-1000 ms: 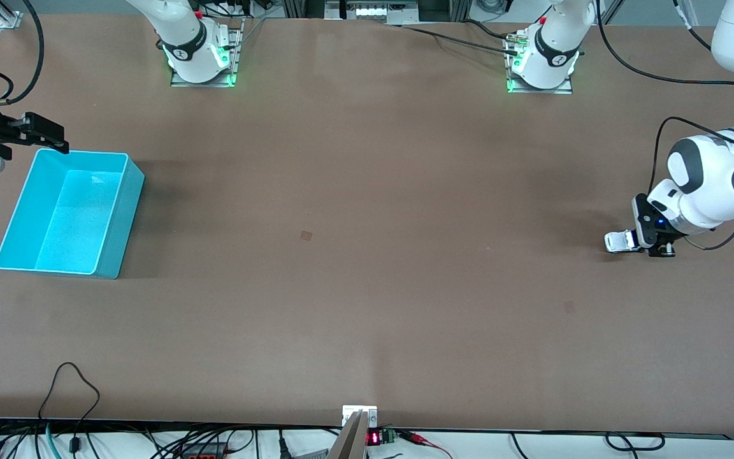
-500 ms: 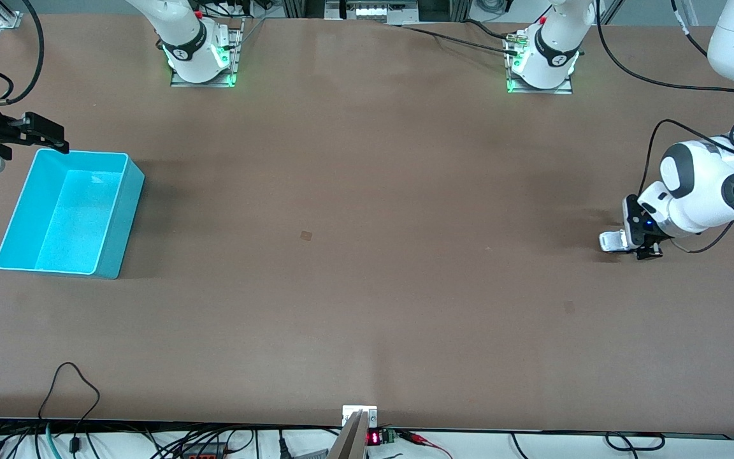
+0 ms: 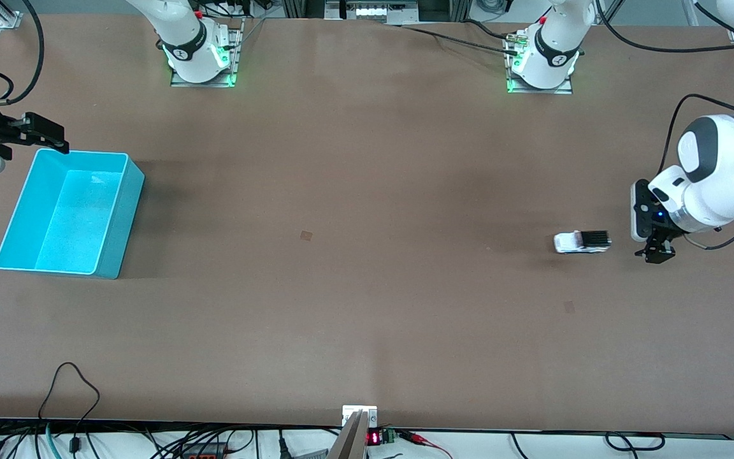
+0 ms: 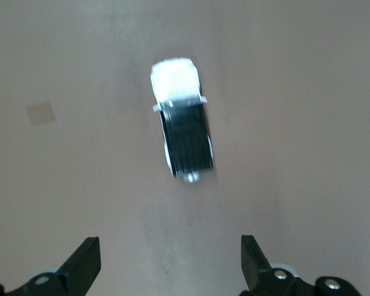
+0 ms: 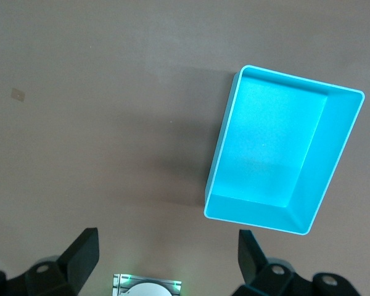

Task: Wind and store white jeep toy
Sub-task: 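Open the left gripper and lift away, letting the jeep roll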

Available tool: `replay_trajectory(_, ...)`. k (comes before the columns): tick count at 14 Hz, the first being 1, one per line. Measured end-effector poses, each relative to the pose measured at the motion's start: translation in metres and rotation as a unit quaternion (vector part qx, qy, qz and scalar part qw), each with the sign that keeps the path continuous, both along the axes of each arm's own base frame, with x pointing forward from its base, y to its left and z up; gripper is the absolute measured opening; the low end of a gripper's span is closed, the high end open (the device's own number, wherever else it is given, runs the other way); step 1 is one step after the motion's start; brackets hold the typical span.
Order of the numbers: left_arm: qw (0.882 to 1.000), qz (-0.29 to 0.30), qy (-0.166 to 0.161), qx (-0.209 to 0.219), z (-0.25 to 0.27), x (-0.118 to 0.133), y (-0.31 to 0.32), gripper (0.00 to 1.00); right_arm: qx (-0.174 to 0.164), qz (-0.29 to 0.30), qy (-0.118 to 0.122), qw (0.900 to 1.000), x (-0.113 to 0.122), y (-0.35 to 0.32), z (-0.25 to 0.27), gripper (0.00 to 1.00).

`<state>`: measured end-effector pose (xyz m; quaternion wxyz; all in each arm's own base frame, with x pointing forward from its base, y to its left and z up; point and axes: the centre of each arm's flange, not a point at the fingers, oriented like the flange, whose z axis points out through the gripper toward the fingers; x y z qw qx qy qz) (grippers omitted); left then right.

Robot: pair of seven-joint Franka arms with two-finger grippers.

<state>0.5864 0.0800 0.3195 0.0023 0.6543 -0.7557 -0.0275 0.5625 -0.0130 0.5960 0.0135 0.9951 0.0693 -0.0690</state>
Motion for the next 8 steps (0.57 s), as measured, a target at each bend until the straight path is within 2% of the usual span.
replay_trajectory(5,0.999,-0.039,-0.002,-0.014,0.003,0.004,-0.057,1.0,0.0,0.0,0.0,1.0,0.0,0.0,0.0,1.0)
replay_trajectory(8,0.999,-0.011,-0.001,-0.039,0.003,0.004,-0.09,1.0,0.0,0.0,0.0,1.0,0.0,0.0,0.0,1.0)
